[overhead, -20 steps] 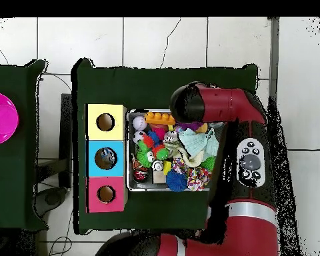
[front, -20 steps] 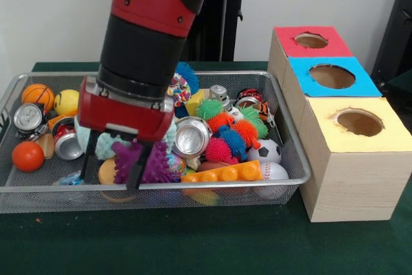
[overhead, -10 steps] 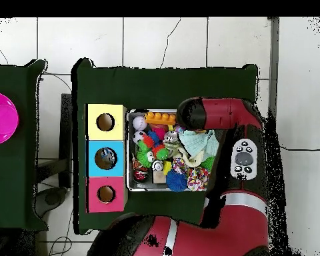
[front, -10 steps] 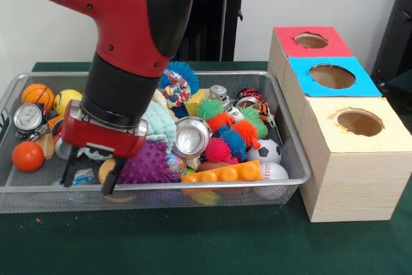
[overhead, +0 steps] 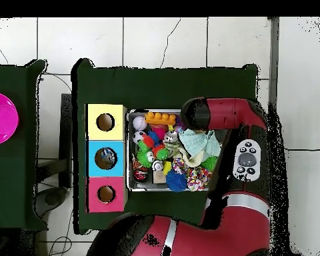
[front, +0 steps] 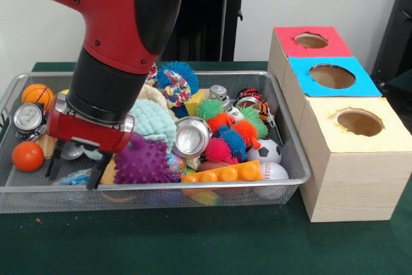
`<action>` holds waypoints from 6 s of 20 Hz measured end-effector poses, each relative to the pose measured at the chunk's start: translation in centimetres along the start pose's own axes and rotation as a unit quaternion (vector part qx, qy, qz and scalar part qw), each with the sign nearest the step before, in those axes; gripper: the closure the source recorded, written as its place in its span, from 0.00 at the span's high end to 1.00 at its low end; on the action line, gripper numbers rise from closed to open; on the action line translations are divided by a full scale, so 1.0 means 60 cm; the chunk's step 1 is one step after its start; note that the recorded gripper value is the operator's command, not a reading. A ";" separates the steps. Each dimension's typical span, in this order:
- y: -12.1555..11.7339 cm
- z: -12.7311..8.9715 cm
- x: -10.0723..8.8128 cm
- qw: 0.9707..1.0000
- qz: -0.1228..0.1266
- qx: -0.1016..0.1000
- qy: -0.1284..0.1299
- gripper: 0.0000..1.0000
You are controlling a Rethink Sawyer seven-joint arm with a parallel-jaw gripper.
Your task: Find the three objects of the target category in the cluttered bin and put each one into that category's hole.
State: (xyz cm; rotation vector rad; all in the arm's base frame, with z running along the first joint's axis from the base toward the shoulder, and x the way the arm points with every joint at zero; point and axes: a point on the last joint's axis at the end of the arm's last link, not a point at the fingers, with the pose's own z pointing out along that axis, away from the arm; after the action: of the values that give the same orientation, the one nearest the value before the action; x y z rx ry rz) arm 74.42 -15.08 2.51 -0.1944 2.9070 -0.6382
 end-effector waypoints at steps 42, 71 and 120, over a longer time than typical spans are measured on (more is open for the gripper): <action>0.011 0.019 0.010 0.996 0.058 -0.036 0.049 1.00; 0.019 0.072 0.067 0.996 0.034 -0.008 0.079 1.00; -0.136 0.122 0.134 0.965 0.199 -0.101 0.135 1.00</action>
State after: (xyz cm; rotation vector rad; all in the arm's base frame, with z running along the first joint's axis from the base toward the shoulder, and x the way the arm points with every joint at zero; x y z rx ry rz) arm 68.66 -26.66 -1.61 0.4804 3.1262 -0.3194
